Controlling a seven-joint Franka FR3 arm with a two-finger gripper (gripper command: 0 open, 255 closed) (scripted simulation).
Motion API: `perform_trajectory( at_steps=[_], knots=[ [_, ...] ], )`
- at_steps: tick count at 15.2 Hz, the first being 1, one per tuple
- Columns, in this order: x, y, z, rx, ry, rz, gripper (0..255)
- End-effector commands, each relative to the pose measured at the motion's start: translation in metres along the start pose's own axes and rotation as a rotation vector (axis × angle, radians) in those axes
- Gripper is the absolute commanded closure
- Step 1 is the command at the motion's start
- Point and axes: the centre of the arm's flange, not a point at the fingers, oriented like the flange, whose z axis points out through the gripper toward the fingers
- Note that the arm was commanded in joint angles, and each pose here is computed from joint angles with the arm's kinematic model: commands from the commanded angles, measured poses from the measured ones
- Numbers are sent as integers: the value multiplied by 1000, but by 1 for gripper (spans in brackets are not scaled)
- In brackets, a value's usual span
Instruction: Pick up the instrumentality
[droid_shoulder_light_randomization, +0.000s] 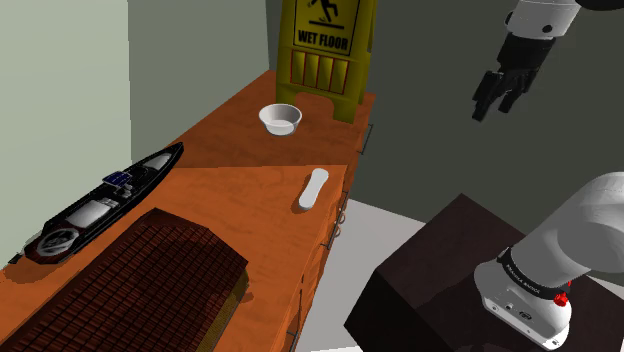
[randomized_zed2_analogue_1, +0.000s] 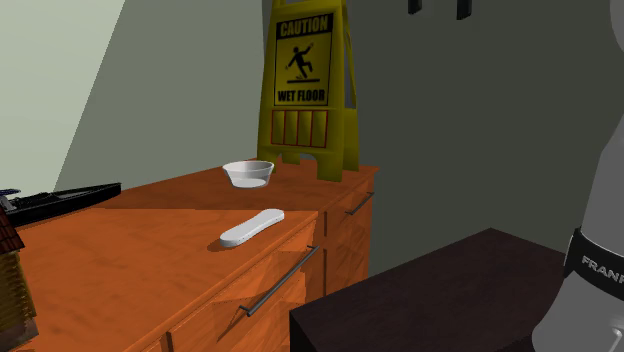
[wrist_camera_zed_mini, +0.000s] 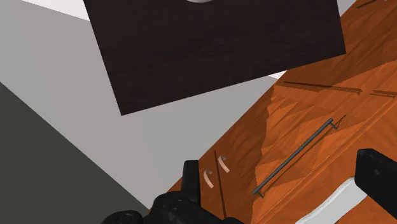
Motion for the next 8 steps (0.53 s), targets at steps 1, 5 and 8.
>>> perform_trajectory(
  at_steps=[1,5,8],
  knots=[
    [0,0,0,0,0,0,0],
    [19,-34,35,2,8,68,0],
    [35,-58,61,4,14,119,0]
  ],
)
